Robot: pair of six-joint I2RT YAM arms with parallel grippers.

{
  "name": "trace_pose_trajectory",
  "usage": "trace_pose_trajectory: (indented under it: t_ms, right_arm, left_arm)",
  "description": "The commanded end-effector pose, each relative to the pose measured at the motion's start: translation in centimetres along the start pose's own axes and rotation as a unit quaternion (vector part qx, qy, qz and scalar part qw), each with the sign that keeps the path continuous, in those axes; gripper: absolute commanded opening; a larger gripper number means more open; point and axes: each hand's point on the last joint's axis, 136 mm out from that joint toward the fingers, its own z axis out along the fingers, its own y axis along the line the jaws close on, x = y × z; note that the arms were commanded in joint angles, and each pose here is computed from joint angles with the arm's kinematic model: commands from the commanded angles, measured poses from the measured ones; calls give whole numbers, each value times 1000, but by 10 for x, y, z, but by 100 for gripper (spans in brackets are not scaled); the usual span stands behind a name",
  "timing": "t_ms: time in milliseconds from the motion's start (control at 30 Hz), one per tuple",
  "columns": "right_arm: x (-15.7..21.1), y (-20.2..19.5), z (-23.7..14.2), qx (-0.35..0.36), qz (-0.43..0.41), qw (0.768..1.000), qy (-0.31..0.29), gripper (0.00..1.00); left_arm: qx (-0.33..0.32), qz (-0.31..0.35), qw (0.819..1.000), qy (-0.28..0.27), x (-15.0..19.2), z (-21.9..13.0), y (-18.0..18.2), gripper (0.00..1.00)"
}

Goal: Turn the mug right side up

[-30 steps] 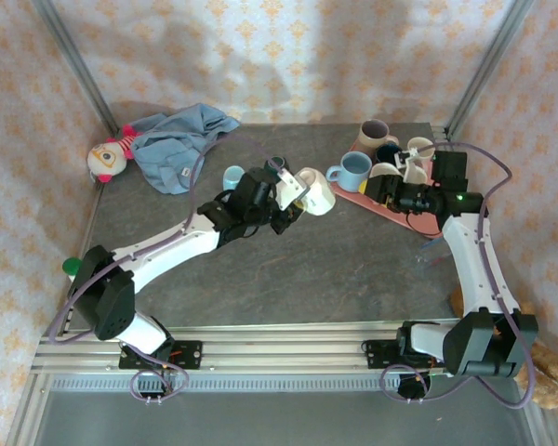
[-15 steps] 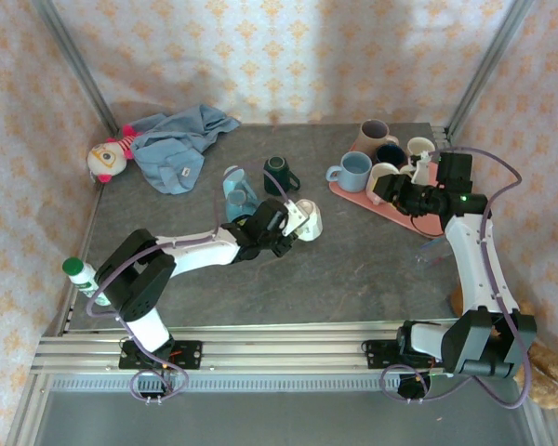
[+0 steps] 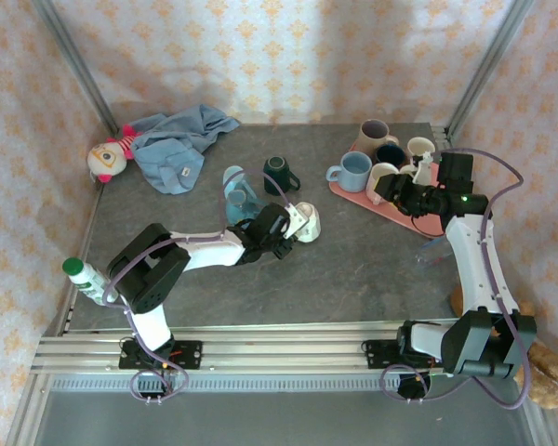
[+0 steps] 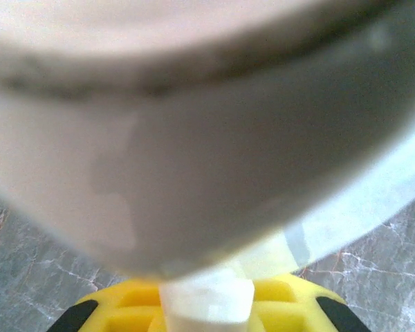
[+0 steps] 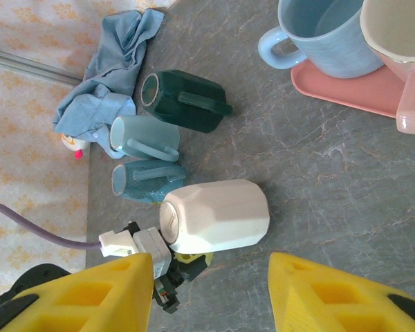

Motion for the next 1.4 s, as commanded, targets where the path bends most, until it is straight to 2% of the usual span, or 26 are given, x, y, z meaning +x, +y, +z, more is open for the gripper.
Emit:
trace_pose_trajectory:
  t_ms: [0,67,233,567,933,1367]
  right_arm:
    - [0,-1,-5,5,0,1000,-11,47]
    - [0,-2,-5,6,0,1000,-11,47]
    - [0,-3,-6,6,0,1000,-12,48]
    - [-1,-4,-6,8,-1,1000,-12,48]
    - [2,-8,-5,10,4,1000,-9,48]
    - [0,1,-16,8,-8,1000,-20,48]
  left_arm:
    - [-16,-14,998,-55,-30,-1,4,0]
    - [-14,-19,998,-53,-28,2,3,0]
    - [-14,-26,999,-42,-23,4,3,14]
    - [-6,-16,999,-33,-24,-3,0,32]
    - [0,2,1000,18,-29,-22,2,30]
    - [10,15,997,80,-19,-5,-1,26]
